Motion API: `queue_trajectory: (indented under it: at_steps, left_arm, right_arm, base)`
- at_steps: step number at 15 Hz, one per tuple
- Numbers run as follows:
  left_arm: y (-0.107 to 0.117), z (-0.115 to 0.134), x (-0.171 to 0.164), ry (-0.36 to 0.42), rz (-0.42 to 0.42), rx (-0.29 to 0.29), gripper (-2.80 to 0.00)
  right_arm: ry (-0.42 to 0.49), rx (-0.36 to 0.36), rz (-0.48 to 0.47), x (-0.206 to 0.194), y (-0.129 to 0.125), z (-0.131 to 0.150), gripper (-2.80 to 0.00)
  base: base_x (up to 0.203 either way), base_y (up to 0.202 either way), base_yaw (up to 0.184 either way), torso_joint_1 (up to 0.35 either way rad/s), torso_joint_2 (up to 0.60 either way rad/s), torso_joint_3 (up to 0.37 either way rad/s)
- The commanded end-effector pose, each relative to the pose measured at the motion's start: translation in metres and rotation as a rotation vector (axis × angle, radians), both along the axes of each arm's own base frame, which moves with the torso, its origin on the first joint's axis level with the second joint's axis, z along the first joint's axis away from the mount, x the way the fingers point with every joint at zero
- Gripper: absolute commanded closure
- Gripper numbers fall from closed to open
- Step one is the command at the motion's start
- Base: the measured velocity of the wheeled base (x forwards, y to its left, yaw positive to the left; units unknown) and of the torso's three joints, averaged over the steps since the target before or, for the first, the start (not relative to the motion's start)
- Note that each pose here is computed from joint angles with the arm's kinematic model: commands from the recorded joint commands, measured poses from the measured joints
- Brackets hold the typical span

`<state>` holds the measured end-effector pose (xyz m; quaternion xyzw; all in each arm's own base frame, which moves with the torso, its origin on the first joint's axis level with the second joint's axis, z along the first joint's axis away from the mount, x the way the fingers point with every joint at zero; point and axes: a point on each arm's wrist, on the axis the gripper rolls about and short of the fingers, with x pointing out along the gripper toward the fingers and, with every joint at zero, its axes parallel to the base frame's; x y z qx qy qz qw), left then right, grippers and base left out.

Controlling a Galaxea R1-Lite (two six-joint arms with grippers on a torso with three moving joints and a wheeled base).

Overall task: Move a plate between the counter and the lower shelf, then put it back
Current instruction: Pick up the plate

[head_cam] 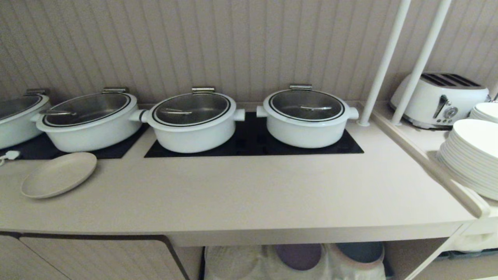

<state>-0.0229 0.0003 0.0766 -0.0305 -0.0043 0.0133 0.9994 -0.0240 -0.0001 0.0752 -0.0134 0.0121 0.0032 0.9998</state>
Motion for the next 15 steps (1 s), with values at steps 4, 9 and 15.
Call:
queue_trajectory:
  at_steps: [4,9,15]
  left_arm:
    - [0.0,-0.0001,0.0001,0.002,0.001,0.0,0.0]
    - [0.0,0.0001,0.0001,0.0,0.001,0.0,0.0]
    - [0.0,0.0001,0.0001,0.0,0.001,-0.002,0.0]
  right_arm:
    - [0.002,-0.002,-0.001,0.0001,0.0,0.0,0.0]
    - [0.002,-0.002,-0.001,0.0001,0.0,0.0,0.0]
    - [0.002,-0.001,0.0,0.0001,0.0,0.0,0.0]
  base:
    - [0.0,0.198,-0.002,0.002,0.0,0.001]
    - [0.0,0.196,-0.003,0.003,0.0,0.003]
    - [0.0,0.196,-0.002,0.002,0.0,0.002]
